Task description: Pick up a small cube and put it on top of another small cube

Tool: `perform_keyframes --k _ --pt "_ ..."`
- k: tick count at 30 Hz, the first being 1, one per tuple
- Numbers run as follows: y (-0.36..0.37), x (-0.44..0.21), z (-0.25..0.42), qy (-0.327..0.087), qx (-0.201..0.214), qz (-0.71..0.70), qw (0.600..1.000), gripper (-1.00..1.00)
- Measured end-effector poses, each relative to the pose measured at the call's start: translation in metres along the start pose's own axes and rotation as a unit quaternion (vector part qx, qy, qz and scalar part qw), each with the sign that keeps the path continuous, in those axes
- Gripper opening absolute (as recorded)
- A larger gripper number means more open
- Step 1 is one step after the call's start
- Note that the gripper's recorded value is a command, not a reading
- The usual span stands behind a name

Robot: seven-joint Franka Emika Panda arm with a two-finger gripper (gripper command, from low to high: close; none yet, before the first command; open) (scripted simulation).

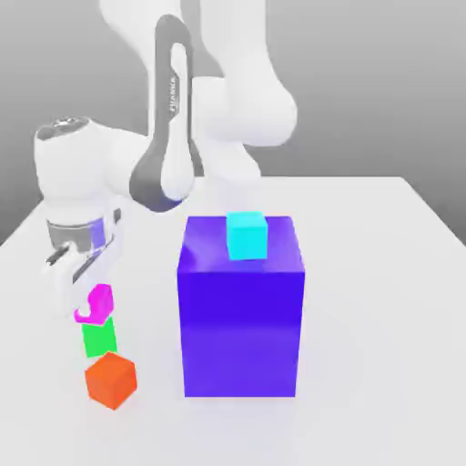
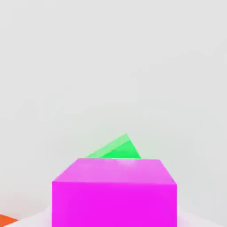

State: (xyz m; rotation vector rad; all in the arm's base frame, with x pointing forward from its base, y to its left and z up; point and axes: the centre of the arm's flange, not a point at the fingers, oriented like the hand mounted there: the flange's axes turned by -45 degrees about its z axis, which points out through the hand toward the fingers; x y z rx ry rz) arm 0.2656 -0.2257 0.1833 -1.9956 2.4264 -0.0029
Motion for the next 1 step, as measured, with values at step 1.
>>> perform_keyframes --k 1 --pt "0.0000 0.0000 0.0000 0.000 0.000 0.000 1.000 1.00"
